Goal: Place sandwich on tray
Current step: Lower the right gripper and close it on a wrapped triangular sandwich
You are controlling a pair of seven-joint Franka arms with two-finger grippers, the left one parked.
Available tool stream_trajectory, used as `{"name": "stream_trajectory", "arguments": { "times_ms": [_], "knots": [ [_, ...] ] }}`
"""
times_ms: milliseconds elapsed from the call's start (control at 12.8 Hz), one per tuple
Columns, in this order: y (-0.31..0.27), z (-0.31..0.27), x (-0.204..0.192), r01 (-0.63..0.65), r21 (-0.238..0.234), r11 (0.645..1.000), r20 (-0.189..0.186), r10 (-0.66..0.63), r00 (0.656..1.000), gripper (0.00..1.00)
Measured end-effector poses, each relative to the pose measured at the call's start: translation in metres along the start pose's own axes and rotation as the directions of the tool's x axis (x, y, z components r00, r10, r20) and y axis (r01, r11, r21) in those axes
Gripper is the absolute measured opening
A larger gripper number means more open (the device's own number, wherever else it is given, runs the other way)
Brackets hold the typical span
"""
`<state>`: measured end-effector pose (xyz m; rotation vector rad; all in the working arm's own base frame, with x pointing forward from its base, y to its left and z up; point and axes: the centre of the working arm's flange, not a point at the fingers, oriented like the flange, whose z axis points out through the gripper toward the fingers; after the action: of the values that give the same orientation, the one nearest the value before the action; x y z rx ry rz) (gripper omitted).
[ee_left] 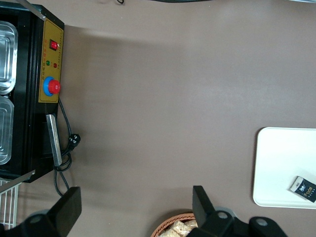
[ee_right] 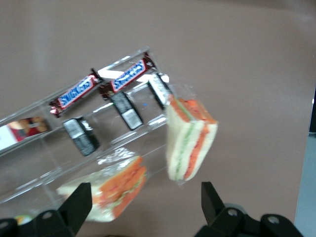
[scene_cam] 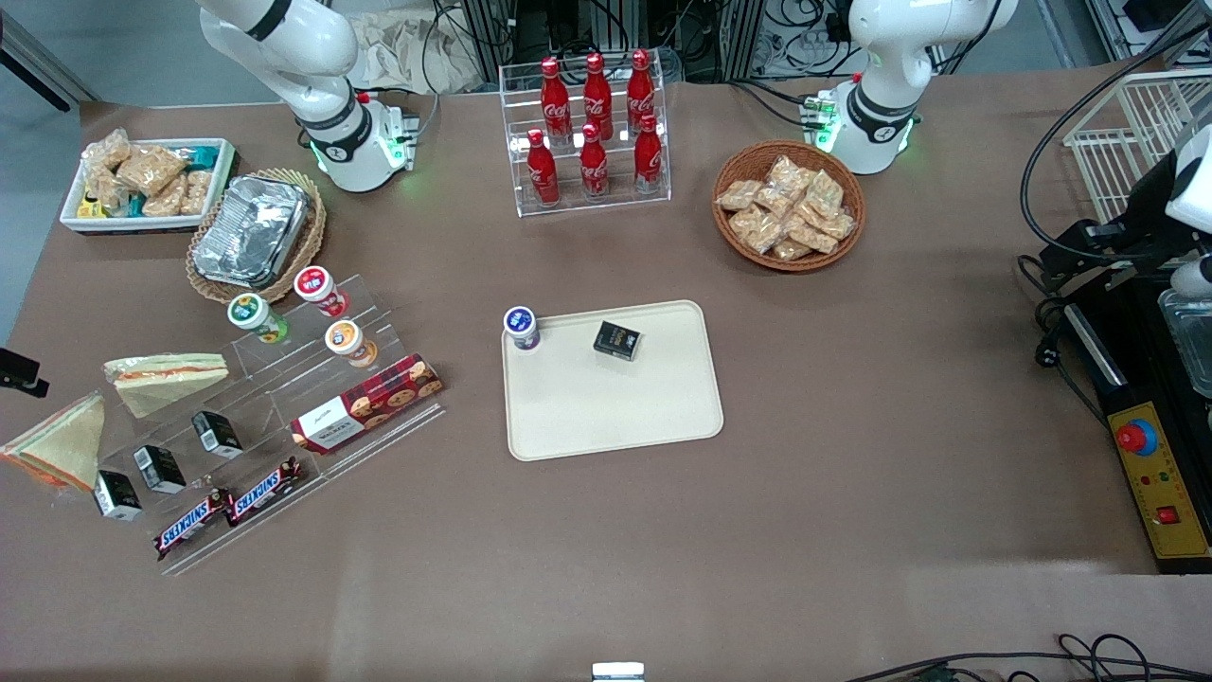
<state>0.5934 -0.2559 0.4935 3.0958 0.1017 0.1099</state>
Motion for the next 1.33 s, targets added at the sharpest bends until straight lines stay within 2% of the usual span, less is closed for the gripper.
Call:
{"name": "stream_trajectory", "arguments": {
  "times_ms": [312,702,936,1326],
  "knots": [
    [0.021,0.045,0.009,-0.023,0.014,1.0,-0.03,0.024,0.999,0.99],
    [0.037,0.083,0.013,-0.019,0.009,1.0,-0.043,0.019,0.999,0.99],
    [0.037,0.093,0.015,-0.035,0.037,0.999,-0.051,0.037,0.998,0.99],
    [0.036,0.117,0.016,-0.036,0.054,0.998,-0.026,0.038,0.999,0.98]
  ]
}}
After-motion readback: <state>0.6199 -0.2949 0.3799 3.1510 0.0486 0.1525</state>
